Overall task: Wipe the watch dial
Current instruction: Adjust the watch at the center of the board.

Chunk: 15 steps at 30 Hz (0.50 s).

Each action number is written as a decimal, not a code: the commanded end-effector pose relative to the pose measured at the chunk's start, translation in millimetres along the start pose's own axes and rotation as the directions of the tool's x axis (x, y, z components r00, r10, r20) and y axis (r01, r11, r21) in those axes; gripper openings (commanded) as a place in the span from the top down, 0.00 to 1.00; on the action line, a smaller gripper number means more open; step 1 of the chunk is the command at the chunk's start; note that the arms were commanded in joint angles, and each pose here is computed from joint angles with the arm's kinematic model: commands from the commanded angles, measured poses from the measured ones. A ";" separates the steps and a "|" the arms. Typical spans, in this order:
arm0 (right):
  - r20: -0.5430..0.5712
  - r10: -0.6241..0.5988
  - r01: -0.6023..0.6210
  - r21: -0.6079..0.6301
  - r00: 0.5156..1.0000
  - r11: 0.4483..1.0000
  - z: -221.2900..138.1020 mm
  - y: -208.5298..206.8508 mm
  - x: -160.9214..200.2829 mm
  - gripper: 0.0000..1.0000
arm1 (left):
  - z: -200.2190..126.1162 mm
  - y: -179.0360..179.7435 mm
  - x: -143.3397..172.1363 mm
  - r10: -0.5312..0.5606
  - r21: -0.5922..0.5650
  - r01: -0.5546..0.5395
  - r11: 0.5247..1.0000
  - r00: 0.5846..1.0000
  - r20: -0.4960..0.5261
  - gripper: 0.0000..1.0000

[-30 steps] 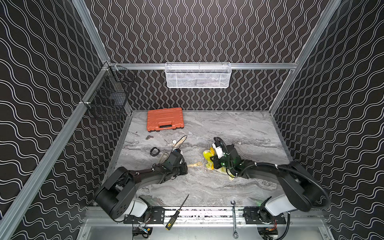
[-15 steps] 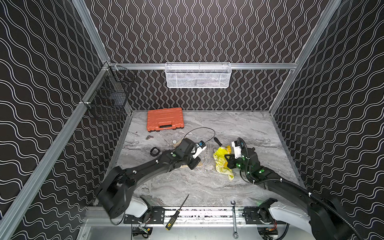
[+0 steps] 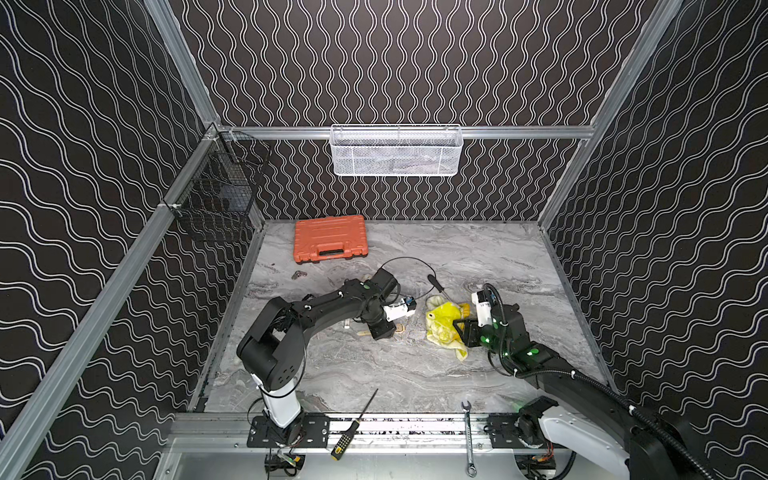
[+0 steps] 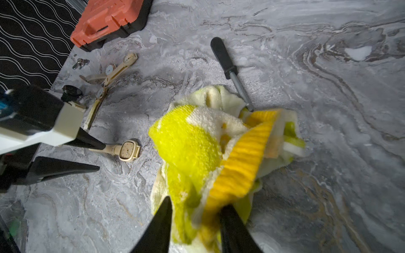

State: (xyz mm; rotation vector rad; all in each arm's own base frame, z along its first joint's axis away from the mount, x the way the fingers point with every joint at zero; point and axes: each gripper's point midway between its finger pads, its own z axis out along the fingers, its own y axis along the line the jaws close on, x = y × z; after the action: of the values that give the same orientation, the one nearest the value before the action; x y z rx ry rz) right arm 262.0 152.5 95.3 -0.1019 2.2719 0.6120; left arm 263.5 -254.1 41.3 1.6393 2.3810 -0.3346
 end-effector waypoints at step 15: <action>0.071 0.113 -0.124 0.184 0.991 0.975 -16.3 -44.4 14.0 0.14 | 28.6 26.2 29.2 0.001 -0.091 -0.018 0.996 0.985 -0.175 0.62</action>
State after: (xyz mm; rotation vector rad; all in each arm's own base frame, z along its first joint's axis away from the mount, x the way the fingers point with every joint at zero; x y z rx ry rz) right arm 251.8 107.1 80.1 0.1231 2.2763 0.4426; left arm 279.1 -245.7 14.7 1.7073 2.3960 -0.1979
